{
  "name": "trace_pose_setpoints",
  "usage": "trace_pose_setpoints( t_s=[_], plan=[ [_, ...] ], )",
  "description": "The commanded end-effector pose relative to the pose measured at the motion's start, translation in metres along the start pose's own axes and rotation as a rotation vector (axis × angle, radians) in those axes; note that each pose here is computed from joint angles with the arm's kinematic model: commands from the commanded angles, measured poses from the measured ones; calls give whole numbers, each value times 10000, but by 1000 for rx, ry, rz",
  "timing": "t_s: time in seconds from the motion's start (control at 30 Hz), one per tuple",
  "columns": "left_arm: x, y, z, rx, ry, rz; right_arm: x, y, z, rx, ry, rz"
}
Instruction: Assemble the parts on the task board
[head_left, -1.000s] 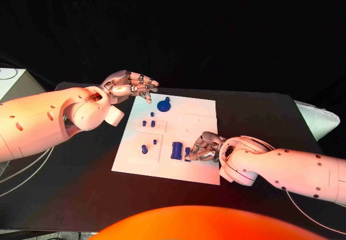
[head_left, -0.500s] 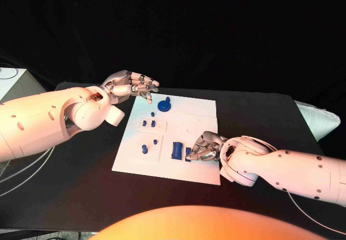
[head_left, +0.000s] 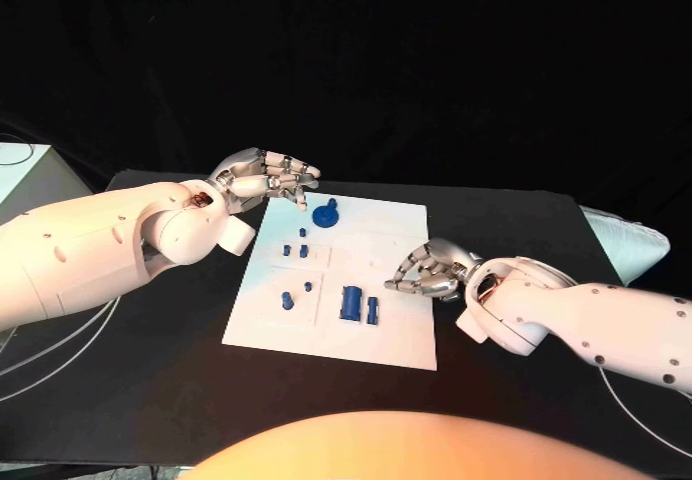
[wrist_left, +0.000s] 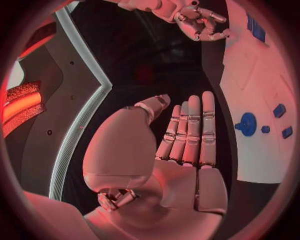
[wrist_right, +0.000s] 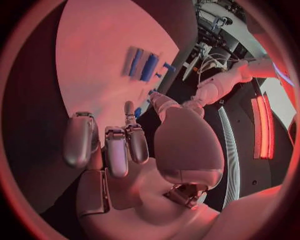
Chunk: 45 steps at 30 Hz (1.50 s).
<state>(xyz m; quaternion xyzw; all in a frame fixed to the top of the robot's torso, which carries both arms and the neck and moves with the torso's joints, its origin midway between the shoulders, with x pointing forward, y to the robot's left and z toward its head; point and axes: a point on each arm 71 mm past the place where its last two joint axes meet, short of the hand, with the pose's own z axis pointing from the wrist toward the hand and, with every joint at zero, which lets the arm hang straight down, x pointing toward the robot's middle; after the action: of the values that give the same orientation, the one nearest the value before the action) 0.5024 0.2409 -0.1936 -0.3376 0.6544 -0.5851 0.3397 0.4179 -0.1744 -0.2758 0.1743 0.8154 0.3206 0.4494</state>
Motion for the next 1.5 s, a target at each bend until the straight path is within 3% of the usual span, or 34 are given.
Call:
trace_pose_setpoints(
  t_s=[0.03,0.17,0.33,0.47,0.63,0.67,0.83,1.03,1.37,1.5],
  plan=[
    [-59,15,39,51,-70,-42,-233,42,54,-168,-81,199],
    [-146,64,111,88,-134,-48,-596,-55,190,-231,-173,331],
    [-283,108,209,126,-231,-56,-979,-221,364,-252,-273,440],
    [-369,172,277,136,-294,-64,-1156,-324,493,-259,-296,480],
    [-422,232,324,142,-335,-72,-1262,-360,573,-278,-323,500],
    [-376,251,332,91,-274,-45,-1256,-413,563,-190,-349,417],
    [-343,256,327,92,-284,-46,-1224,-382,550,-198,-358,437],
    [-185,278,295,97,-328,-56,-1076,-234,473,-229,-401,534],
    [329,302,113,91,-469,-77,-730,136,185,-246,-498,764],
    [481,295,37,83,-510,-80,-675,198,123,-240,-512,799]
  ],
)
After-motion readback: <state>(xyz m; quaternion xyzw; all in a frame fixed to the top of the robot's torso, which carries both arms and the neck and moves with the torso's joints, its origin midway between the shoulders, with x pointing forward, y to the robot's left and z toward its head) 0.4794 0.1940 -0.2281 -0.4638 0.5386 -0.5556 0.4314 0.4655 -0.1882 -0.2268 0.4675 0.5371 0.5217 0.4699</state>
